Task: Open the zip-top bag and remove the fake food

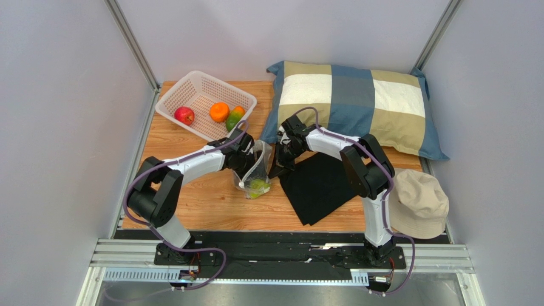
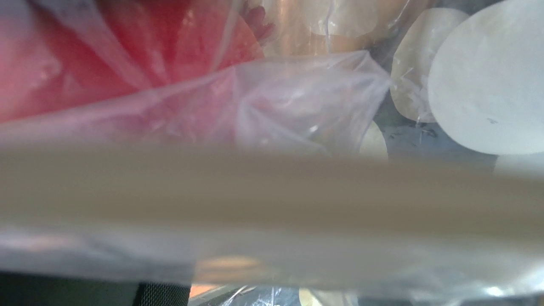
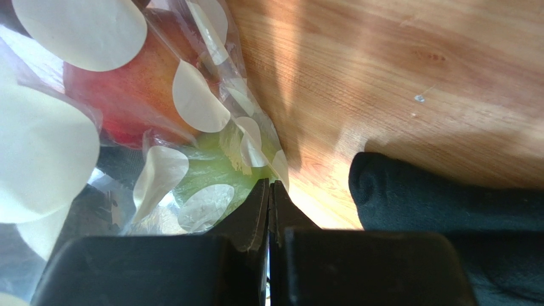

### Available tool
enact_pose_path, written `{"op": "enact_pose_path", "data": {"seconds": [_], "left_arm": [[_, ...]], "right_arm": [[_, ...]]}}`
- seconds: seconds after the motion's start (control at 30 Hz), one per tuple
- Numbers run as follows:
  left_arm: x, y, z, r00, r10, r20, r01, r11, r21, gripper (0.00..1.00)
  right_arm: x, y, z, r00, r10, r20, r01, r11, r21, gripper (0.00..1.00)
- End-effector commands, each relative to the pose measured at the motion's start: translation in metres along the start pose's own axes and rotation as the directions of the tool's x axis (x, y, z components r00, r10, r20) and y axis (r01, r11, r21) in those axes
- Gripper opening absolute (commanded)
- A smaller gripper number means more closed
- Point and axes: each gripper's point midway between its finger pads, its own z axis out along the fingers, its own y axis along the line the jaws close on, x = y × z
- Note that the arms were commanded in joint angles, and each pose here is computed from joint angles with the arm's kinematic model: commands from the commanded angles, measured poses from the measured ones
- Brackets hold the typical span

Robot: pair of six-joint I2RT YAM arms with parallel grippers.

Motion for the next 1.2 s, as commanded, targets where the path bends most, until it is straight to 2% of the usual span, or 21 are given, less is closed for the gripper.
{"op": "enact_pose_path", "data": {"seconds": [0.0, 0.03, 0.07, 0.1, 0.13, 0.2, 0.23, 0.33, 0.5, 0.6, 0.7, 0.9, 1.07, 1.17], "left_arm": [[0.001, 0.031, 0.032, 0.998, 0.062, 0.003, -0.061, 0.994, -0.091, 0.28], [0.000, 0.027, 0.027, 0.997, 0.069, 0.018, -0.067, 0.994, -0.081, 0.17], [-0.002, 0.025, 0.022, 0.997, 0.070, 0.029, -0.068, 0.995, -0.078, 0.06], [-0.002, 0.026, 0.018, 0.996, 0.078, 0.036, -0.075, 0.994, -0.083, 0.03], [-0.006, 0.020, 0.008, 0.994, 0.092, 0.065, -0.087, 0.994, -0.072, 0.00], [-0.008, 0.015, -0.008, 0.989, 0.118, 0.086, -0.112, 0.991, -0.067, 0.00], [-0.009, 0.012, -0.013, 0.987, 0.128, 0.095, -0.122, 0.991, -0.063, 0.00], [-0.009, 0.007, -0.035, 0.979, 0.159, 0.125, -0.151, 0.986, -0.069, 0.00], [-0.003, 0.005, -0.061, 0.974, 0.162, 0.159, -0.151, 0.985, -0.080, 0.00], [-0.001, 0.005, -0.072, 0.974, 0.150, 0.172, -0.136, 0.987, -0.089, 0.00], [-0.004, 0.003, -0.084, 0.968, 0.147, 0.204, -0.129, 0.987, -0.099, 0.00], [-0.015, -0.007, -0.109, 0.952, 0.104, 0.287, -0.080, 0.992, -0.093, 0.00], [-0.020, -0.015, -0.118, 0.946, 0.067, 0.317, -0.047, 0.996, -0.070, 0.00], [-0.023, -0.020, -0.121, 0.944, 0.038, 0.327, -0.023, 0.998, -0.051, 0.00]], "right_arm": [[0.007, 0.011, -0.020, 0.997, -0.078, 0.012, 0.079, 0.997, -0.013, 0.01], [0.009, 0.004, -0.027, 0.998, -0.069, 0.009, 0.069, 0.997, 0.018, 0.02], [0.007, 0.005, -0.035, 0.997, -0.080, 0.019, 0.080, 0.996, 0.025, 0.12], [0.004, 0.009, -0.050, 0.994, -0.095, 0.048, 0.094, 0.995, 0.023, 0.19], [0.004, 0.007, -0.060, 0.992, -0.108, 0.059, 0.106, 0.993, 0.046, 0.35], [-0.001, 0.028, -0.088, 0.977, -0.171, 0.126, 0.167, 0.985, 0.041, 0.50], [0.002, 0.032, -0.097, 0.973, -0.190, 0.134, 0.184, 0.982, 0.050, 0.60], [0.004, 0.067, -0.129, 0.953, -0.224, 0.205, 0.229, 0.973, -0.005, 0.72], [0.007, 0.123, -0.170, 0.929, -0.196, 0.314, 0.250, 0.958, -0.143, 0.78], [0.016, 0.156, -0.182, 0.896, -0.241, 0.373, 0.332, 0.922, -0.201, 0.95], [0.024, 0.159, -0.166, 0.898, -0.257, 0.357, 0.338, 0.923, -0.183, 0.95], [0.025, 0.148, -0.135, 0.898, -0.283, 0.338, 0.318, 0.947, -0.051, 0.75], [0.031, 0.132, -0.118, 0.901, -0.301, 0.313, 0.312, 0.950, 0.016, 0.70], [0.040, 0.134, -0.111, 0.902, -0.326, 0.284, 0.336, 0.942, 0.015, 0.48]]}}
